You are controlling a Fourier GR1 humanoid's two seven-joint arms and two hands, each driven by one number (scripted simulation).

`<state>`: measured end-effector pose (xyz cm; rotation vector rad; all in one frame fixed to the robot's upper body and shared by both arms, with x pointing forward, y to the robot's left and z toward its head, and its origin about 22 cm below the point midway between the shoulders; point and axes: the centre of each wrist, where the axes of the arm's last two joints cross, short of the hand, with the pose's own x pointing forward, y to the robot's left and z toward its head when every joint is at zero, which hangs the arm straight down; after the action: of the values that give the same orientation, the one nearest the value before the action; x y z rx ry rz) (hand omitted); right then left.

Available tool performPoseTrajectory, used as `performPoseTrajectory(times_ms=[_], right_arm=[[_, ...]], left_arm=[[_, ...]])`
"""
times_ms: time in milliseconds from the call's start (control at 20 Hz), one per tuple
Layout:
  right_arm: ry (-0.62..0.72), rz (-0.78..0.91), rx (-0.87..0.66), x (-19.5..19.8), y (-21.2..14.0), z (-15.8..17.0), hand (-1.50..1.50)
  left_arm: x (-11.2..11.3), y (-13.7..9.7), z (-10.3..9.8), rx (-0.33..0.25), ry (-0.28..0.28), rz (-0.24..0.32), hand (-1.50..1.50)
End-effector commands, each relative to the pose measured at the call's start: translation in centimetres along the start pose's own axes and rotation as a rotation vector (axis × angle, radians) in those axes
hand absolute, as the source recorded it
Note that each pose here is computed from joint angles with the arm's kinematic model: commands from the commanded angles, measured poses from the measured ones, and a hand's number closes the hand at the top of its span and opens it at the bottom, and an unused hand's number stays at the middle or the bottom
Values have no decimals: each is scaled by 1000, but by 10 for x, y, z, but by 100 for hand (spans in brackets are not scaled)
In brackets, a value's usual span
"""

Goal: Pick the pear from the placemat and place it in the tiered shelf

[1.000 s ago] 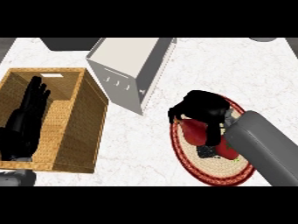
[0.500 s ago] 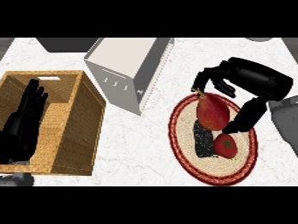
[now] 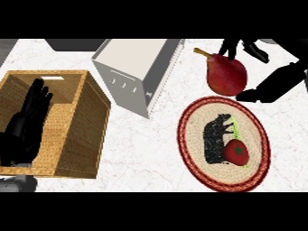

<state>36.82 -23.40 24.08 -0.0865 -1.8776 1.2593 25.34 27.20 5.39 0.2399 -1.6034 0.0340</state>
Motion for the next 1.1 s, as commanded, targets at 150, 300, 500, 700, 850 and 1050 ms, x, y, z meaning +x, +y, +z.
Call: performPoseTrajectory(times_ms=[150, 300, 500, 700, 850, 1050], right_arm=[[32, -20, -75, -18, 5, -46, 150], [36, -43, -93, -21, 26, -61, 150], [43, -51, -103, -24, 45, -97, 150], [33, -74, -137, -26, 45, -120, 150], [24, -90, -183, -52, 63, -116, 150], [12, -107, -191, -48, 83, -133, 150]], left_arm=[[1, -11, -10, 1, -14, -8, 0], [8, 7, -2, -6, -9, -1, 0], [7, -16, -4, -19, -5, 19, 0], [8, -15, -15, -12, -10, 14, 0], [0, -11, -6, -17, -24, -4, 0], [20, -11, -11, -24, -26, 5, 0]])
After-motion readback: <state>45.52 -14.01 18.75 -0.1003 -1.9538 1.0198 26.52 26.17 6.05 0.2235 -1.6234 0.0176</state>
